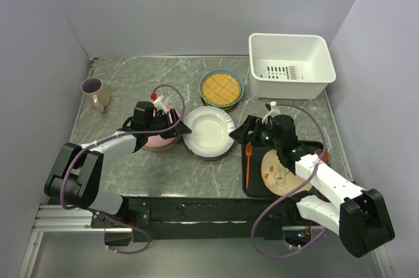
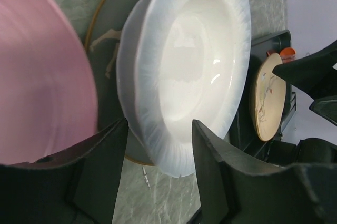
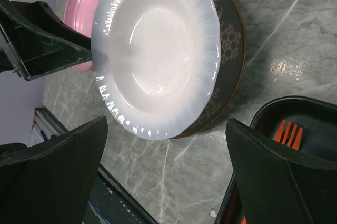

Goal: Place the plates into the plastic bin on the countertop
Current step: Pick up the plate at the center of the board.

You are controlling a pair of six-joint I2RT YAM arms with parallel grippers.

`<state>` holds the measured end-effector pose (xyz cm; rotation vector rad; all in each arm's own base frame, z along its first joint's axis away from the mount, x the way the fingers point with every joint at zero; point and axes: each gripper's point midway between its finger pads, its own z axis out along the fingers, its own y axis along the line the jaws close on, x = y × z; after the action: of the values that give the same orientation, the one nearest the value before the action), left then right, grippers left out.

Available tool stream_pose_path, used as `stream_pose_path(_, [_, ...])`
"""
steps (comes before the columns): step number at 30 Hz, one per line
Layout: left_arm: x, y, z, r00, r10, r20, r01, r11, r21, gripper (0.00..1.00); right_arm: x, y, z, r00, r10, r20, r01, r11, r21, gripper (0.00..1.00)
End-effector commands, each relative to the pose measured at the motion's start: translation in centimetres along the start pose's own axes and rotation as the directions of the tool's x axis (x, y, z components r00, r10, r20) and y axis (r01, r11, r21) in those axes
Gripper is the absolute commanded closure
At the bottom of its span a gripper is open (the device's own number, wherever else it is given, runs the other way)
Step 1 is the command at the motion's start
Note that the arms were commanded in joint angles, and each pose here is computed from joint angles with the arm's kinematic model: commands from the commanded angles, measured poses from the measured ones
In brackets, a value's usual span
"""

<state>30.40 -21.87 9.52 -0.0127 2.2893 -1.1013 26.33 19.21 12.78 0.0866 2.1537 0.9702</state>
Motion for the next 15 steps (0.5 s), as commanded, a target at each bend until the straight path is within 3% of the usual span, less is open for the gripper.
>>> stream_pose_path(1, [-1.8,-2.7,0.8,0.997,0.059,0.044,-0.062,0.995,0.073,0.46,-0.7,0.6,0.2,0.999,-0.014,0.035,0.015,1.000,-0.027,0.00])
stream_pose_path(6, [-1.2,-3.0,1.5,0.998,0.059,0.024,-0.061,0.995,0.081,0.64,-0.3,0.4,0.4,1.000,-0.008,0.026,0.009,1.000,-0.024,0.00])
stream_pose_path(8, [-0.9,-2.9,1.8,0.998,0.057,0.003,-0.057,0.995,0.079,0.83,-0.2,0.3,0.4,1.000,-0.008,0.022,0.009,1.000,-0.022,0.00])
stream_pose_path(9, [-0.9,-2.7,1.9,0.998,0.057,0.002,-0.057,0.996,0.072,0.98,-0.2,0.3,0.3,1.000,-0.009,0.020,0.010,1.000,-0.021,0.01])
stream_pose_path(15, [-1.4,-3.1,1.3,0.998,0.055,0.038,-0.057,0.996,0.067,0.99,-0.1,0.1,0.0,1.000,-0.016,0.026,0.017,1.000,-0.012,0.01])
